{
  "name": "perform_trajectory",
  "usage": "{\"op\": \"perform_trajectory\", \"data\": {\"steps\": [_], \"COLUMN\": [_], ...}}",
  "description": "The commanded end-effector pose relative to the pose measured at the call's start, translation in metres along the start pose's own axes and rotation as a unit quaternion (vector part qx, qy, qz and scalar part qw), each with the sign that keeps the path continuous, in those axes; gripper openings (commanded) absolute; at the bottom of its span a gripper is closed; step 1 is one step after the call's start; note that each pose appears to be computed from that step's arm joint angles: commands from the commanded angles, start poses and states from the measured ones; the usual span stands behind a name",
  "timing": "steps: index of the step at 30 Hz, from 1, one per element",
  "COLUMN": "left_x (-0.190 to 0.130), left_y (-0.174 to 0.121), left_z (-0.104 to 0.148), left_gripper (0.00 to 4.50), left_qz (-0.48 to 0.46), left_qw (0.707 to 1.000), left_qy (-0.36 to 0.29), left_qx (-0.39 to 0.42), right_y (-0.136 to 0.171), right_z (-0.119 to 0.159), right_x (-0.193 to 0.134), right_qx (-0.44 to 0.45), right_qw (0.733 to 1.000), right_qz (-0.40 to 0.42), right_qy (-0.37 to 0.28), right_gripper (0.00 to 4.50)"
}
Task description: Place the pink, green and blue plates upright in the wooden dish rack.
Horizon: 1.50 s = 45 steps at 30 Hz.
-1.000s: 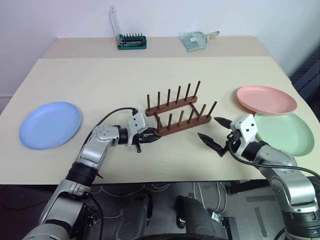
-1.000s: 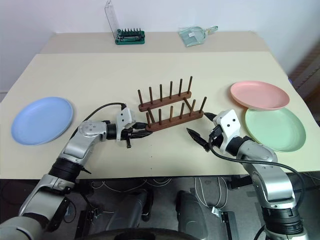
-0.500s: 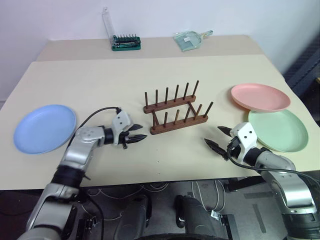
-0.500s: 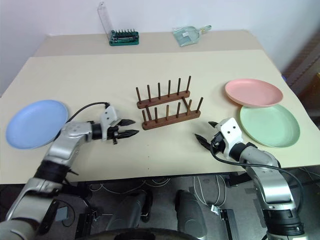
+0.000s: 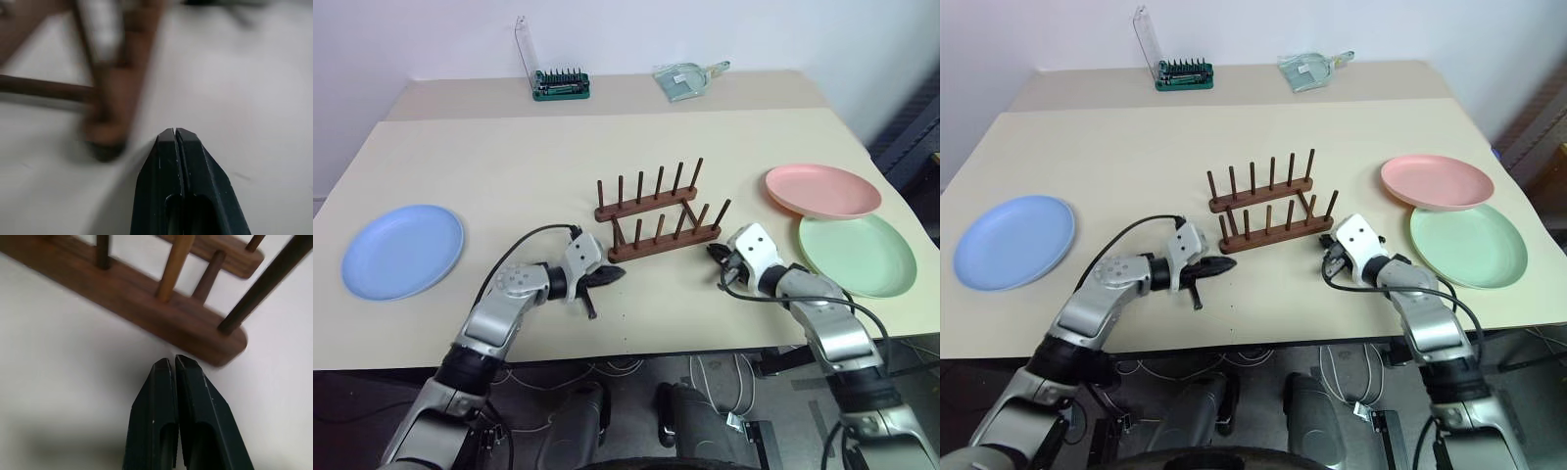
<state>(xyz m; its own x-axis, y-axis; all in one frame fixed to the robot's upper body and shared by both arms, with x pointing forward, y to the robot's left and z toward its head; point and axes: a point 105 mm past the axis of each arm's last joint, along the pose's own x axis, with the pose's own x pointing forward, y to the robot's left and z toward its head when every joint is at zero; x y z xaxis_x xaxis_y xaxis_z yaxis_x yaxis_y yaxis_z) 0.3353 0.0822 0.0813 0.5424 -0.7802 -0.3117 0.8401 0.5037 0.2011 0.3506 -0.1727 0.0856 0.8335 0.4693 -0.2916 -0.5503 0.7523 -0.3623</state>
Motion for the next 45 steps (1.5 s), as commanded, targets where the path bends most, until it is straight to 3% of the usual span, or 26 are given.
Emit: {"op": "perform_trajectory", "data": {"steps": [1, 11, 16, 19, 23, 26, 30, 41, 45], "left_x": [-0.004, -0.001, -0.011, -0.022, -0.031, -0.029, -0.022, -0.018, -0.022], "left_y": [0.032, 0.039, 0.019, -0.004, -0.030, -0.034, -0.036, -0.042, -0.042], "left_z": [-0.011, -0.010, 0.005, 0.018, 0.032, 0.036, 0.043, 0.046, 0.044], "left_gripper": [0.00, 0.00, 0.00, 0.00, 0.00, 0.00, 0.00, 0.00, 0.00], "left_qz": [0.092, 0.109, 0.050, -0.011, -0.076, -0.086, -0.097, -0.102, -0.095], "left_qw": [0.996, 0.994, 0.998, 0.998, 0.993, 0.992, 0.991, 0.990, 0.991], "left_qy": [0.019, 0.008, -0.033, -0.065, -0.090, -0.090, -0.095, -0.096, -0.094], "left_qx": [0.008, 0.001, -0.010, -0.012, -0.015, -0.009, -0.004, 0.001, -0.001], "right_y": [-0.006, -0.010, -0.015, -0.043, -0.089, -0.110, -0.130, -0.136, -0.145], "right_z": [0.004, 0.010, 0.026, 0.040, 0.059, 0.057, 0.036, 0.001, -0.008], "right_x": [0.010, 0.018, -0.014, -0.043, -0.074, -0.080, -0.066, -0.015, -0.014], "right_qx": [-0.014, -0.025, -0.044, -0.066, -0.104, -0.122, -0.129, -0.197, -0.232], "right_qw": [1.000, 0.999, 0.998, 0.997, 0.991, 0.986, 0.978, 0.961, 0.946], "right_qz": [-0.014, -0.033, 0.012, -0.010, -0.080, -0.112, -0.141, -0.131, -0.149], "right_qy": [-0.008, -0.024, -0.041, -0.035, -0.013, 0.027, 0.085, 0.143, 0.169], "right_gripper": [0.14, 0.14, 0.14, 0.90, 3.01, 4.46, 4.46, 4.46, 2.68]}}
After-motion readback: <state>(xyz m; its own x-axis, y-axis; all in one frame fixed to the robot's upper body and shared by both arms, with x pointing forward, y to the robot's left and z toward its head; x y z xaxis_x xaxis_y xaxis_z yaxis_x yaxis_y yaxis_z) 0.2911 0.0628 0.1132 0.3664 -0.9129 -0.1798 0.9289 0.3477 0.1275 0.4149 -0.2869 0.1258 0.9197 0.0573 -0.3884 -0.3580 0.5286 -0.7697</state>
